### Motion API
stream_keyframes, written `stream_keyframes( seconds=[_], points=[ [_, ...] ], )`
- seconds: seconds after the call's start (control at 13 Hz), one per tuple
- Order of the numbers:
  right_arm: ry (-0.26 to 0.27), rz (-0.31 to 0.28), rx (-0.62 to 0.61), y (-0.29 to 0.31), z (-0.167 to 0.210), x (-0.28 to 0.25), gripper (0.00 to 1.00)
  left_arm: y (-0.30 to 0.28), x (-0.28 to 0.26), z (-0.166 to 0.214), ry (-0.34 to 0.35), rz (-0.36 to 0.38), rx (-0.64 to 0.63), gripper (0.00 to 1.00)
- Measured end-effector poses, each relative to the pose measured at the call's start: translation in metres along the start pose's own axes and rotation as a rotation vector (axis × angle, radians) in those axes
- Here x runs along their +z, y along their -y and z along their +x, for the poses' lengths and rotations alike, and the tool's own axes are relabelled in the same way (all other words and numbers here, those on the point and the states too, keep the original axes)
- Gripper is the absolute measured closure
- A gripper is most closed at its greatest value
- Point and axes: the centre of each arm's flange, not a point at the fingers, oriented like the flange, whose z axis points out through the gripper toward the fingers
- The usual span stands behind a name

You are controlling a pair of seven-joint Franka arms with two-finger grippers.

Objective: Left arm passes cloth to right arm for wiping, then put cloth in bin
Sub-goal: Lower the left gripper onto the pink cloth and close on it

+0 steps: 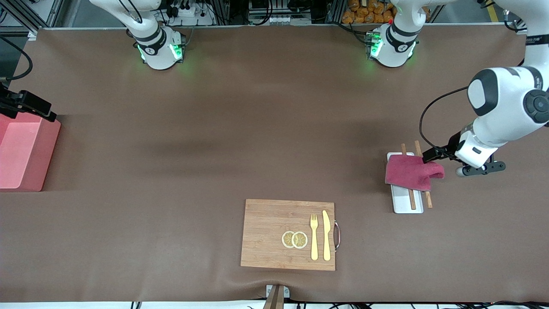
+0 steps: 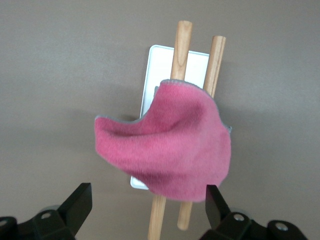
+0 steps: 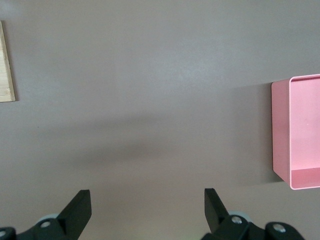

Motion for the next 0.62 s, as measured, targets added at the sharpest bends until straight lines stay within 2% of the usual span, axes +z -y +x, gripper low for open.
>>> stream_keyframes(
  seconds=[0.54, 0.62],
  points=[
    [0.0, 0.0, 0.0, 0.0, 0.0, 0.0, 0.0, 0.009, 0.043, 0.007, 0.03, -0.029, 0.007, 0.0],
    [0.0, 0.0, 0.0, 0.0, 0.0, 0.0, 0.0, 0.009, 0.043, 0.007, 0.028, -0.031, 0.011, 0.05]
  ],
)
